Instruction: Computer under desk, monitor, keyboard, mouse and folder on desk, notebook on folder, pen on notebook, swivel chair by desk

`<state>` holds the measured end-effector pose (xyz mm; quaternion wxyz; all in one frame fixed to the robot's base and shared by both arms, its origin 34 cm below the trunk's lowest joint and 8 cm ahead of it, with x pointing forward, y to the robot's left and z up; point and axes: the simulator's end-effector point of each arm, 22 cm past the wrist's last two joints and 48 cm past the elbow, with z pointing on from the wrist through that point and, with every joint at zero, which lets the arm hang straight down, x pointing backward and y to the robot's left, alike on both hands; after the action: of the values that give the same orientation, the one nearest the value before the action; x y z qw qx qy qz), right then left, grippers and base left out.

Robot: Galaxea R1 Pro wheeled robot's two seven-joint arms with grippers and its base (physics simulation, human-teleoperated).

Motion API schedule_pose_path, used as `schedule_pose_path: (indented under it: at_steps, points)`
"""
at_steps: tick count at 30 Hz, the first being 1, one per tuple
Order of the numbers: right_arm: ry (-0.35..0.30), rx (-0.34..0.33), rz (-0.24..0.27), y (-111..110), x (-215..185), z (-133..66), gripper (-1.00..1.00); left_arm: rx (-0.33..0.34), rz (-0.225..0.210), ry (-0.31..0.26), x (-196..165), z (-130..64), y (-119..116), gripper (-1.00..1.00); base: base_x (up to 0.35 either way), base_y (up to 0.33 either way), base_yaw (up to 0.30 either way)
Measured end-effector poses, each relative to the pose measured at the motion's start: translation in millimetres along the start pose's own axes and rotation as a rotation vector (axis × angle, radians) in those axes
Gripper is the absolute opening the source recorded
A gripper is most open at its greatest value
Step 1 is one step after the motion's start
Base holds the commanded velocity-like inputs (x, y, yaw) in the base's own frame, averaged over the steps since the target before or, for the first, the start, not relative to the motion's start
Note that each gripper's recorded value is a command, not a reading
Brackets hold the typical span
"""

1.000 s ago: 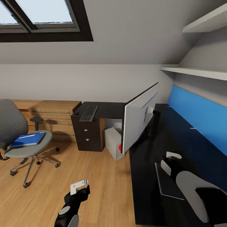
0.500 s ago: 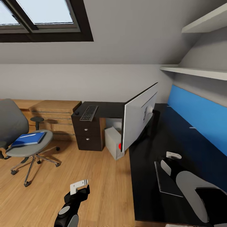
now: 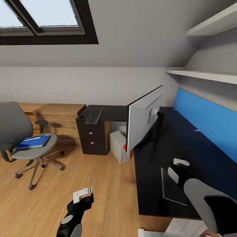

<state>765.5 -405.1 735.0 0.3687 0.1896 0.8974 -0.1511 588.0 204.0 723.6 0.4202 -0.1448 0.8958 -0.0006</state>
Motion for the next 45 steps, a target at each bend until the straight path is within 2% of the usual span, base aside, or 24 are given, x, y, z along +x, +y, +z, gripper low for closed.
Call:
schedule_pose_path:
  at_steps: [22,45]
  points:
    - [-0.003,0.001,-0.002,-0.2,-0.2,0.2,1.0,0.0,0.0,0.001,0.2,0.0,-0.2,1.0,-0.198,0.0,0.0]
    - [-0.005,0.002,-0.002,-0.7,-0.3,-0.1,1.0,0.0,0.0,0.001,0.3,-0.3,-0.2,1.0,-0.012,0.0,0.0]
